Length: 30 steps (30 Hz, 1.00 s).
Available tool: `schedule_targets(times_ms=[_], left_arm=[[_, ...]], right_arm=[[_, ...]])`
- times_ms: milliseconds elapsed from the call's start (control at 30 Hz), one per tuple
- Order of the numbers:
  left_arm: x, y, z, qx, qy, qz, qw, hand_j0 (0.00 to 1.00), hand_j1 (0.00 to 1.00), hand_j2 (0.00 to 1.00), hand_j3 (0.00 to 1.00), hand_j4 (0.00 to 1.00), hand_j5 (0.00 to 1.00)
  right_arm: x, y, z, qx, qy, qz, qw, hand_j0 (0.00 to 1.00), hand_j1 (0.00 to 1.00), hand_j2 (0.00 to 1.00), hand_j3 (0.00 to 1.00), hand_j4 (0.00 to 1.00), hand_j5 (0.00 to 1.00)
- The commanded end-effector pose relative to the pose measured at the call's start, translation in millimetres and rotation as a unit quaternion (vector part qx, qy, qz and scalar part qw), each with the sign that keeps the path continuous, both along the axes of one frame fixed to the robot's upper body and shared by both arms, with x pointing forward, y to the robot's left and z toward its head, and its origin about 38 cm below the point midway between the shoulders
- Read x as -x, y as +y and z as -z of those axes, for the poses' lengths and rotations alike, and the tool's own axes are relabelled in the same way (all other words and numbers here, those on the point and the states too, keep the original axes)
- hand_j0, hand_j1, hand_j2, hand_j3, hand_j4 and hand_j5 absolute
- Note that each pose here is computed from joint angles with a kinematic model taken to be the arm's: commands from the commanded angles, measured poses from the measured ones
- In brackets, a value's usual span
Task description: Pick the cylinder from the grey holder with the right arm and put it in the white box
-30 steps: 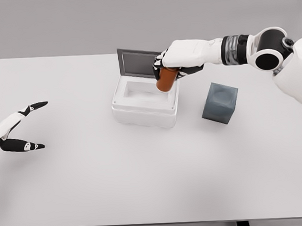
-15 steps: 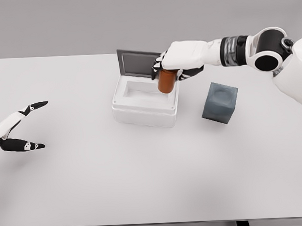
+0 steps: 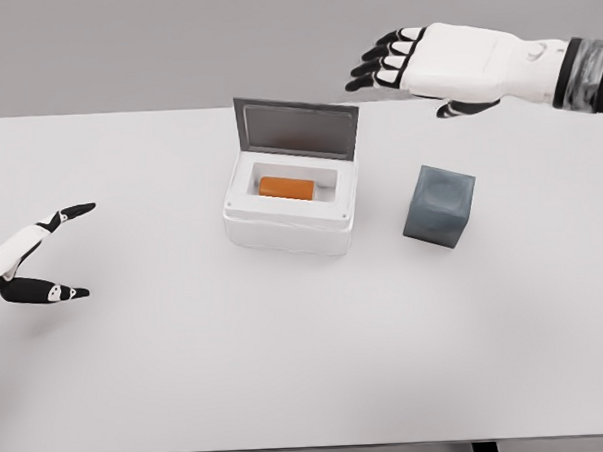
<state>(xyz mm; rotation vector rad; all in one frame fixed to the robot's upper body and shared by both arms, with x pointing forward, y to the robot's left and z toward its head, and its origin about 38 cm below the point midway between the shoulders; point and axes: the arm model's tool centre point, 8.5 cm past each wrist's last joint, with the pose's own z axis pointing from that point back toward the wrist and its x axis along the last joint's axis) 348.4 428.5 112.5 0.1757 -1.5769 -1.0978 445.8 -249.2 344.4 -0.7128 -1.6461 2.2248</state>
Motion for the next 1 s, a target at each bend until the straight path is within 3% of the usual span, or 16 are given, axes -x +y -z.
schedule_targets(times_ms=[0,67,133,233,333,433,500,567,633,700,733,800,867,967], left_arm=[[-0.3,-0.6,-1.3,0.002,-0.001,0.000,1.0000,1.00,1.00,1.00,1.00,1.00,1.00],[-1.1,0.7,-4.3,-0.008,-0.004,0.003,1.0000,1.00,1.00,1.00,1.00,1.00,1.00],[-5.4,-0.2,-11.7,-0.009,-0.013,0.006,0.9999,1.00,1.00,1.00,1.00,1.00,1.00],[-30.3,0.0,-50.7,-0.010,-0.061,0.009,0.9980,1.00,1.00,1.00,1.00,1.00,1.00],[-44.1,-13.3,-75.3,-0.009,-0.094,0.028,0.9951,1.00,1.00,1.00,1.00,1.00,1.00],[-58.0,-44.2,-89.2,-0.015,-0.097,0.086,0.9914,1.00,1.00,1.00,1.00,1.00,1.00],[-72.6,-82.4,-93.7,-0.013,-0.092,0.148,0.9846,1.00,1.00,1.00,1.00,1.00,1.00],[-83.5,-109.1,-96.1,0.002,-0.095,0.179,0.9793,1.00,1.00,1.00,1.00,1.00,1.00],[-90.9,-118.9,-94.3,0.005,-0.082,0.194,0.9775,1.00,1.00,1.00,1.00,1.00,1.00],[-101.0,-128.6,-87.9,0.026,-0.039,0.199,0.9789,1.00,1.00,1.00,1.00,1.00,1.00],[-113.9,-129.6,-89.1,0.035,-0.016,0.180,0.9828,1.00,1.00,1.00,1.00,1.00,1.00],[-125.9,-132.8,-95.1,0.082,0.001,0.162,0.9833,1.00,1.00,1.00,1.00,1.00,1.00],[-136.8,-128.2,-103.1,0.098,0.020,0.139,0.9852,1.00,1.00,1.00,1.00,1.00,1.00],[-157.3,-137.9,-100.6,0.135,0.041,0.117,0.9831,1.00,1.00,1.00,1.00,1.00,1.00]], right_arm=[[1.0,-34.3,-29.3,-0.020,-0.027,0.036,0.9988,1.00,1.00,1.00,1.00,1.00,1.00],[-3.6,-57.8,-13.8,-0.038,0.003,0.064,0.9972,1.00,1.00,1.00,1.00,1.00,1.00],[-7.0,-73.4,1.1,-0.035,0.025,0.087,0.9953,1.00,1.00,1.00,1.00,1.00,1.00],[-5.1,-87.6,23.0,-0.038,0.051,0.106,0.9923,1.00,1.00,1.00,1.00,1.00,1.00],[-9.6,-94.4,37.0,-0.053,0.069,0.120,0.9890,1.00,1.00,1.00,1.00,1.00,1.00],[-9.7,-91.4,39.0,-0.056,0.071,0.117,0.9891,1.00,1.00,1.00,1.00,1.00,1.00],[-9.5,-92.6,43.7,-0.055,0.076,0.119,0.9884,1.00,1.00,1.00,1.00,1.00,1.00],[-9.3,-85.5,48.4,-0.056,0.081,0.111,0.9890,1.00,1.00,1.00,1.00,1.00,1.00],[-8.8,-74.5,62.1,-0.068,0.093,0.101,0.9882,1.00,1.00,1.00,1.00,1.00,1.00],[-8.4,-74.6,63.5,-0.068,0.095,0.101,0.9880,1.00,1.00,1.00,1.00,1.00,1.00],[-7.7,-75.1,65.9,-0.068,0.097,0.102,0.9877,1.00,1.00,1.00,1.00,1.00,1.00],[-8.5,-78.4,67.2,-0.067,0.100,0.107,0.9870,1.00,1.00,1.00,1.00,1.00,1.00],[-7.7,-78.8,68.8,-0.066,0.101,0.107,0.9868,1.00,1.00,1.00,1.00,1.00,1.00],[-4.6,-77.2,74.0,-0.065,0.106,0.104,0.9867,1.00,1.00,1.00,1.00,1.00,1.00]])
